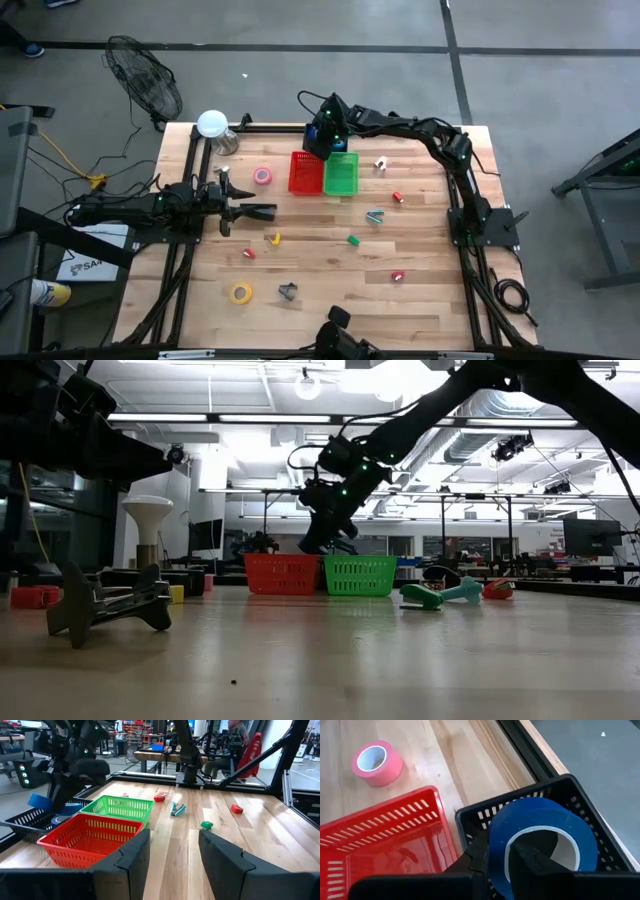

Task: Pick and place Stapler, Stapler remover, tape
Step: Put the dark blue tape into the black bin, then put the yellow tape into the black bin

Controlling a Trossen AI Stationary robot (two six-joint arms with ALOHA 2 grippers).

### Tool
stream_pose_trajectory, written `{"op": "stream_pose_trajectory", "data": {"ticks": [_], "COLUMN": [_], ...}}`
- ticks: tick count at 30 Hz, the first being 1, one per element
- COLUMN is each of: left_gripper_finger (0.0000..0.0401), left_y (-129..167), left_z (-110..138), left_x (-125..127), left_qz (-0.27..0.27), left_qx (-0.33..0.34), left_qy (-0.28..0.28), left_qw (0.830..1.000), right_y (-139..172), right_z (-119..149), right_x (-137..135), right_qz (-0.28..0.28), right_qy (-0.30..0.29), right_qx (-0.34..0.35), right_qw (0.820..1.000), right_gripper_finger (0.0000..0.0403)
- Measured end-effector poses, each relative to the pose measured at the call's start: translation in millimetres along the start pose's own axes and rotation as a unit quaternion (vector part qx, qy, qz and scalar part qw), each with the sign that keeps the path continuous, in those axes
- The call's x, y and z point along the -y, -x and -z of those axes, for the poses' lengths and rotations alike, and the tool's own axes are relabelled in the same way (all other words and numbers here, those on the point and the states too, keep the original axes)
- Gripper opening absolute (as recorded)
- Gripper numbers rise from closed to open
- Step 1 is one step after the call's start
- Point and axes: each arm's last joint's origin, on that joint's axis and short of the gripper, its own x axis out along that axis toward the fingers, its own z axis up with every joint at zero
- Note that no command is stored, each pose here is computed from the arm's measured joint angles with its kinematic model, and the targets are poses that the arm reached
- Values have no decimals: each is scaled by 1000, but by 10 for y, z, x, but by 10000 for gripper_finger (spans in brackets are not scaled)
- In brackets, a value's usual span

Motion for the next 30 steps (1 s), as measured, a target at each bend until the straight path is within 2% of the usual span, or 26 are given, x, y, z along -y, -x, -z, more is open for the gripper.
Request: {"op": "stream_pose_trajectory", "data": {"ticks": [18, 26, 30], "left_gripper_finger": [165, 165, 165], "left_y": [0, 0, 0], "left_z": [0, -1, 0], "left_x": [0, 0, 0], "left_qz": [0, 0, 0], "left_qx": [0, 0, 0], "left_qy": [0, 0, 0], "left_qw": [1000, 1000, 1000], "right_y": [-7, -1, 0], "right_z": [-8, -5, -7], "right_x": [-2, 45, 43], "right_qz": [-7, 31, 25], "right_qy": [5, 7, 3], "right_qx": [11, 9, 9], "right_qw": [1000, 999, 1000], "right_gripper_finger": [111, 159, 178]}}
